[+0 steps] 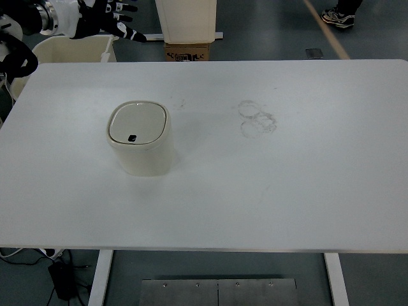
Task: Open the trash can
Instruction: 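Raise the left hand and move it over the cream trash can, then lower the left hand fingers onto the trash can lid's front edge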
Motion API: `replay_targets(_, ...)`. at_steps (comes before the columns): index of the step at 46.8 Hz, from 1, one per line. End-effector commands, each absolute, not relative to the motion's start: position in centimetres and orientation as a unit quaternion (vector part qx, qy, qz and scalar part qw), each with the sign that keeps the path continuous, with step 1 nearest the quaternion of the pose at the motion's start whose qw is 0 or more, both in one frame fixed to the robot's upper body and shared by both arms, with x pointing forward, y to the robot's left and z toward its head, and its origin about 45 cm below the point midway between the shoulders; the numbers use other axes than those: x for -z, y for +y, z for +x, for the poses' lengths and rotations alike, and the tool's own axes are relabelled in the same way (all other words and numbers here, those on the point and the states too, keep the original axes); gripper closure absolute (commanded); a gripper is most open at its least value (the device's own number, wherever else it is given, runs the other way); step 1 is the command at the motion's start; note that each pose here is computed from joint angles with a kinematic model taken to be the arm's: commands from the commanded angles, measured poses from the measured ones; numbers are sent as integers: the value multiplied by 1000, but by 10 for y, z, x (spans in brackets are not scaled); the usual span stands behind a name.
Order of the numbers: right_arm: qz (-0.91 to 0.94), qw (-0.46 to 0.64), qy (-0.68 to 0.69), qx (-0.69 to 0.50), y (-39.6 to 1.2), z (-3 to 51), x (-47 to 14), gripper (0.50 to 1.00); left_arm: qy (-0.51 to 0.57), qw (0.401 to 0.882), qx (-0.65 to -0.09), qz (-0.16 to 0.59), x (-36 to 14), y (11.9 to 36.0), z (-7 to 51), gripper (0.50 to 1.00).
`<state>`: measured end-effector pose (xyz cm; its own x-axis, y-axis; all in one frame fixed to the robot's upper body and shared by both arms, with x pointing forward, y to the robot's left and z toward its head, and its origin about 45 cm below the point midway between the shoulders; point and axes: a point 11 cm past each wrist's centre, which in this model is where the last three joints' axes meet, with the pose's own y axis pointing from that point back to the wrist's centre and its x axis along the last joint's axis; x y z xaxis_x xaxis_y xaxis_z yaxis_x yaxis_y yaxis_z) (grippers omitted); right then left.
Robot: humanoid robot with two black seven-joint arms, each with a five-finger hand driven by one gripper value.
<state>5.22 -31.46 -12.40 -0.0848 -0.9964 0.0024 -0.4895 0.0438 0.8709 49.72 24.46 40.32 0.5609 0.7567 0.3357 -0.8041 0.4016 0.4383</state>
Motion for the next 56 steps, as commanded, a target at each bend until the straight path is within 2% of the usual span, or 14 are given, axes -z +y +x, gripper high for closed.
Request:
replay_targets(1, 584, 342, -636, 371, -315, 52, 124, 509, -51, 840, -443, 309, -398, 234, 489, 500)
replay_targets(10, 584, 342, -636, 371, -314, 52, 124, 507, -77, 847, -376, 369, -388, 209, 467, 500)
replay_targets(23, 584, 342, -637, 369, -315, 54, 124, 509, -133, 843, -284, 437, -405, 183, 439, 500)
replay_targets(34, 585, 341, -637, 368, -315, 56, 124, 509, -167, 837, -234, 466, -412, 162, 416, 500)
replay_targets(43, 585, 341, -637, 368, -315, 56, 124, 507, -172, 828, -200, 495, -406, 161, 398, 500)
replay_targets(56, 586, 342, -637, 366, -315, 57, 123, 509, -178, 805, -194, 532, -413, 178, 393, 500)
